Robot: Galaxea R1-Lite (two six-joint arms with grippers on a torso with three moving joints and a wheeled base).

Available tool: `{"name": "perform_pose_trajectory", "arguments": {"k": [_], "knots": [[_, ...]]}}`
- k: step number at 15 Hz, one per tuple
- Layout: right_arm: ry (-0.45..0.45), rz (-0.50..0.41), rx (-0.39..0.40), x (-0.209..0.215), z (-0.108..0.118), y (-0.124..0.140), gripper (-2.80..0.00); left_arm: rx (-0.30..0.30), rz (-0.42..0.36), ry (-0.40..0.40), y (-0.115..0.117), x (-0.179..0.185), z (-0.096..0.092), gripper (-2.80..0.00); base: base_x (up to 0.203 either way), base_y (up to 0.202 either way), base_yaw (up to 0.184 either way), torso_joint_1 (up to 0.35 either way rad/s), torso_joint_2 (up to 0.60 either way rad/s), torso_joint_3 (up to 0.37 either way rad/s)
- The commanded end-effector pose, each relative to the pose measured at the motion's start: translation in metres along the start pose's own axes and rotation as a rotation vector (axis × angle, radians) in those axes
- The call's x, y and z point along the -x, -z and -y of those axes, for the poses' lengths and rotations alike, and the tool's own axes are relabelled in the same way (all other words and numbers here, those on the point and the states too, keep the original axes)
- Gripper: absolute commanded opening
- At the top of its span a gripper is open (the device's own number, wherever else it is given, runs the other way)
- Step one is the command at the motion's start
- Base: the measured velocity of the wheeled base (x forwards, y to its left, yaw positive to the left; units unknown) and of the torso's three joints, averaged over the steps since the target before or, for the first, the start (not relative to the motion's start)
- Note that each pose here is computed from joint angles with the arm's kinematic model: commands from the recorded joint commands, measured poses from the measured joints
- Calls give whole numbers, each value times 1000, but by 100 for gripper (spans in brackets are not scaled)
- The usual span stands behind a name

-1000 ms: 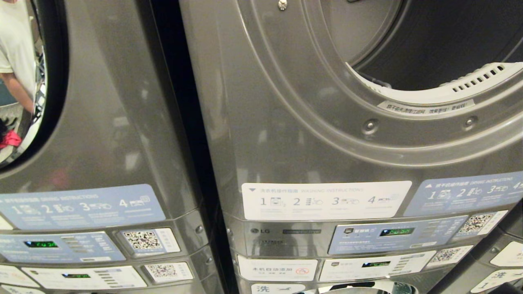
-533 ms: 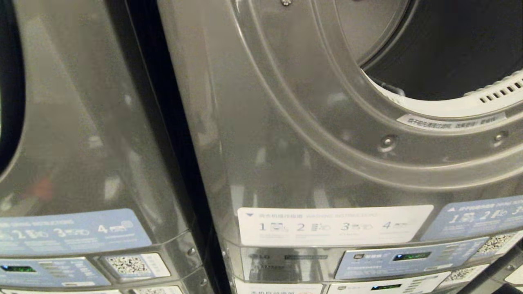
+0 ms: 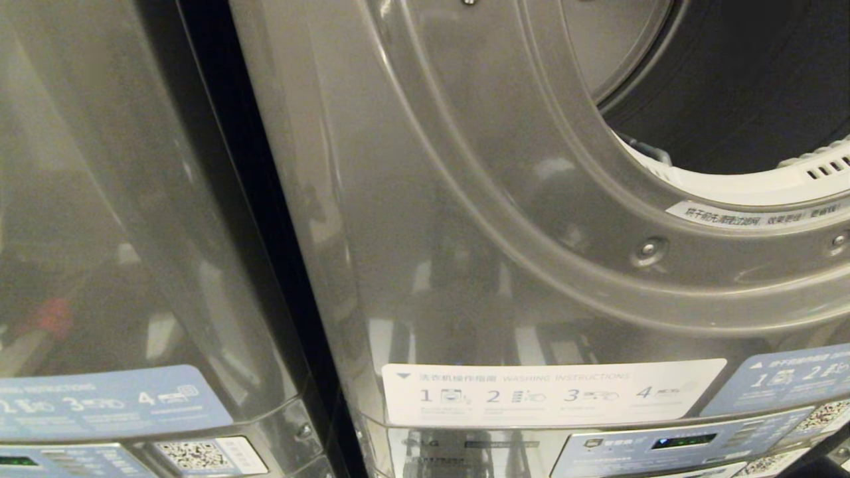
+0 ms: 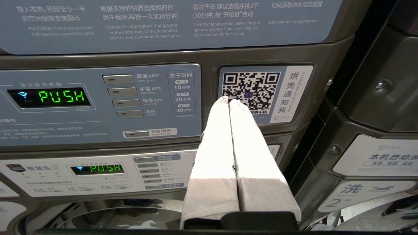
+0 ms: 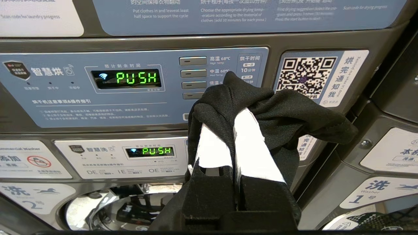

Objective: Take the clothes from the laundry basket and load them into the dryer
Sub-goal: Put the clothes in the dryer

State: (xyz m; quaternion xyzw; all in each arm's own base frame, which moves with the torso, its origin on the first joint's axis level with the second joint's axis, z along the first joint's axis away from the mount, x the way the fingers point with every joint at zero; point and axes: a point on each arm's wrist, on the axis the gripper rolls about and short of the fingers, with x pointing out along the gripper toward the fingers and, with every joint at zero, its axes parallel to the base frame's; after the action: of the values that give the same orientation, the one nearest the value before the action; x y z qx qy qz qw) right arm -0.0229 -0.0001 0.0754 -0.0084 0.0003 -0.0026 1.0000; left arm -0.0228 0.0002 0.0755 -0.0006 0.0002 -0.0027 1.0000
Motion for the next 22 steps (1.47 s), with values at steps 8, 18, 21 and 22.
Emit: {"name": "perform_pose_trajectory", "arguments": {"k": [8,18,21,22], "knots": [[-97,438,163,50,0,-155,-280,0,0,-1,0,0,0,-280,0,0,0,0,0,0],[-182,736,229,-50,1,-431,-280,0,0,-1,0,0,0,-280,0,0,0,0,0,0],[-176,770,236,-92,1,-447,-280,0,0,1,0,0,0,-280,0,0,0,0,0,0],[-171,779,239,-103,1,-447,-280,0,0,1,0,0,0,-280,0,0,0,0,0,0]]}}
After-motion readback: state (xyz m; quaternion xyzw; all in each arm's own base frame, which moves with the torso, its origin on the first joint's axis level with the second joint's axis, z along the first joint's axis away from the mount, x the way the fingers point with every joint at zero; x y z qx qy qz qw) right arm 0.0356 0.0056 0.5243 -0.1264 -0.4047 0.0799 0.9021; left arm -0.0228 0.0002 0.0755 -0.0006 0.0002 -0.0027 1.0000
